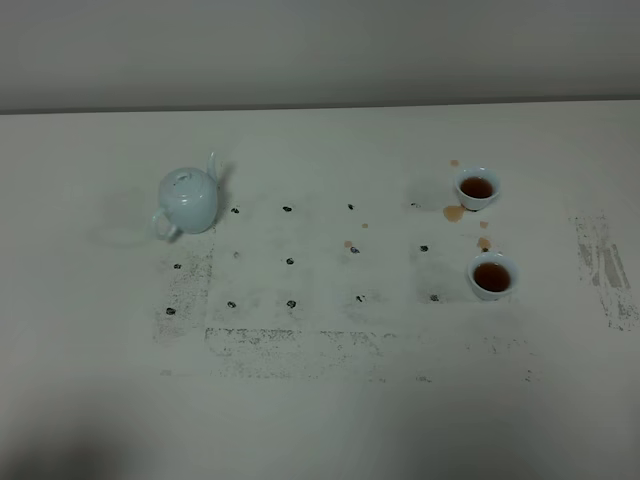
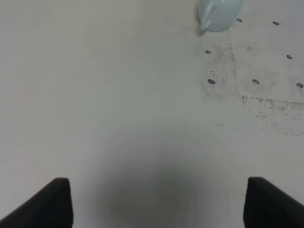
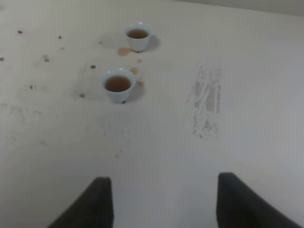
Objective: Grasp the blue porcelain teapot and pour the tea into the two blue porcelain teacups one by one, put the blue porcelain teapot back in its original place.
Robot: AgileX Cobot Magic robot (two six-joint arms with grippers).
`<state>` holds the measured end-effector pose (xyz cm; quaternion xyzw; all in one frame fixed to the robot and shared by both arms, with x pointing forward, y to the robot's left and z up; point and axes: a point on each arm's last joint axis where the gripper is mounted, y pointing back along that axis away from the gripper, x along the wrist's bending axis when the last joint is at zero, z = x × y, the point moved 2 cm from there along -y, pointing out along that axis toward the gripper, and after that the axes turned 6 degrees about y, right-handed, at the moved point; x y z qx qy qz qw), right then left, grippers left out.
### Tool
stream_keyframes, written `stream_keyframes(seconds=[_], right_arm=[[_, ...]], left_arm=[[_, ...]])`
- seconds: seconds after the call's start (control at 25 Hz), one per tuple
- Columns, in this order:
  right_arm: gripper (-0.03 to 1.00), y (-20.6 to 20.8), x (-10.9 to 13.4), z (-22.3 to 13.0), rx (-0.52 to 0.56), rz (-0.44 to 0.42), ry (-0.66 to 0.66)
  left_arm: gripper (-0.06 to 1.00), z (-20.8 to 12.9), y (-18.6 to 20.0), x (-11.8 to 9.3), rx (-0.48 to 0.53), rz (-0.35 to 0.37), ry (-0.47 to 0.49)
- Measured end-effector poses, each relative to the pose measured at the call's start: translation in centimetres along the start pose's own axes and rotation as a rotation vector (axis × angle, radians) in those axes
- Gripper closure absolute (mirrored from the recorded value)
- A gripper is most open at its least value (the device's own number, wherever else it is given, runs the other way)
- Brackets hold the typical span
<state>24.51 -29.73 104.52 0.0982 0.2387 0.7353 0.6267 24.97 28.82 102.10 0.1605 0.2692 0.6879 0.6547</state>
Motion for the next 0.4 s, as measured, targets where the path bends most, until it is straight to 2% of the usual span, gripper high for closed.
stream_keyframes(seconds=[0.4], right_arm=[[0.5,0.0,0.0,0.0,0.0,0.0,0.0]], left_arm=[[0.25,0.0,0.0,0.0,0.0,0.0,0.0]])
